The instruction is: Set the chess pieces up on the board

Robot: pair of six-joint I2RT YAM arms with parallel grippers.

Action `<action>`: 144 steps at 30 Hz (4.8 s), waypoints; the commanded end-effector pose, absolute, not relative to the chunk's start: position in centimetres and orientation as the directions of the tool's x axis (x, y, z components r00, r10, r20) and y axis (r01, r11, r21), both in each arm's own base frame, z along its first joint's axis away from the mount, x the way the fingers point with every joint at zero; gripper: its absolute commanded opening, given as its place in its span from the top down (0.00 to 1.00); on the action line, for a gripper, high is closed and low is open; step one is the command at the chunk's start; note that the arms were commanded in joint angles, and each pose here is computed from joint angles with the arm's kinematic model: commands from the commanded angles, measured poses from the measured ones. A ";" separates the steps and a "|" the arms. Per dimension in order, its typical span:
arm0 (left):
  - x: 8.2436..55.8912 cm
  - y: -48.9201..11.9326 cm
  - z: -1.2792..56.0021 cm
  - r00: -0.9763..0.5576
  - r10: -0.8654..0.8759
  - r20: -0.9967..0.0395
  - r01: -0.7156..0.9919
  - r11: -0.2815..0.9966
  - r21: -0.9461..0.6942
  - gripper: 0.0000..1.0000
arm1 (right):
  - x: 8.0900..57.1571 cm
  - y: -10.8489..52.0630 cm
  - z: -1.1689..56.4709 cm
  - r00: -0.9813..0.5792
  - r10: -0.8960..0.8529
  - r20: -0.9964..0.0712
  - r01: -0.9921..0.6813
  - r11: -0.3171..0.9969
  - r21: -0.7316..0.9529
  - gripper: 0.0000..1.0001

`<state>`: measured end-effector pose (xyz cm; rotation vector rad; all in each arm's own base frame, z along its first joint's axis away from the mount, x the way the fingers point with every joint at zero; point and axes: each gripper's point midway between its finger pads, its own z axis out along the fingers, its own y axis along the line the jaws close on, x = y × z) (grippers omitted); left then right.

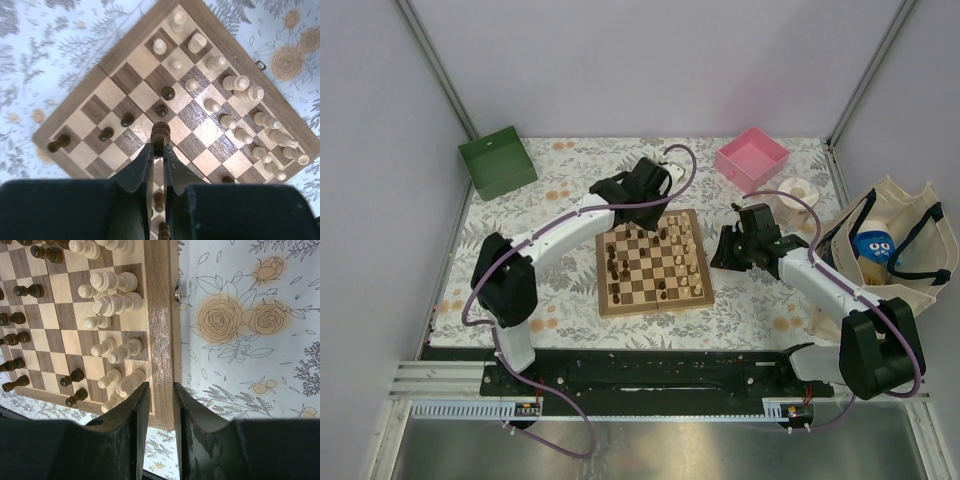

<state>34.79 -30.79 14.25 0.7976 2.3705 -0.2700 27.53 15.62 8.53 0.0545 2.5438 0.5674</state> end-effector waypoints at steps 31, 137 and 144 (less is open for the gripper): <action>37.4 -20.4 14.2 -0.753 0.235 -0.615 0.265 0.963 0.044 1.00 | 28.6 16.9 10.9 -0.835 0.157 -0.528 -0.115 0.888 0.446 0.66; 36.1 -16.6 17.8 -0.683 0.043 -0.729 0.115 0.992 -0.049 0.23 | 31.9 22.0 16.0 -0.796 -0.020 -0.605 -0.284 0.895 0.344 0.57; 33.4 -12.7 19.1 -0.635 -0.068 -0.770 -0.002 0.996 -0.086 0.01 | 34.3 25.5 14.7 -0.797 -0.098 -0.596 -0.319 0.906 0.278 0.55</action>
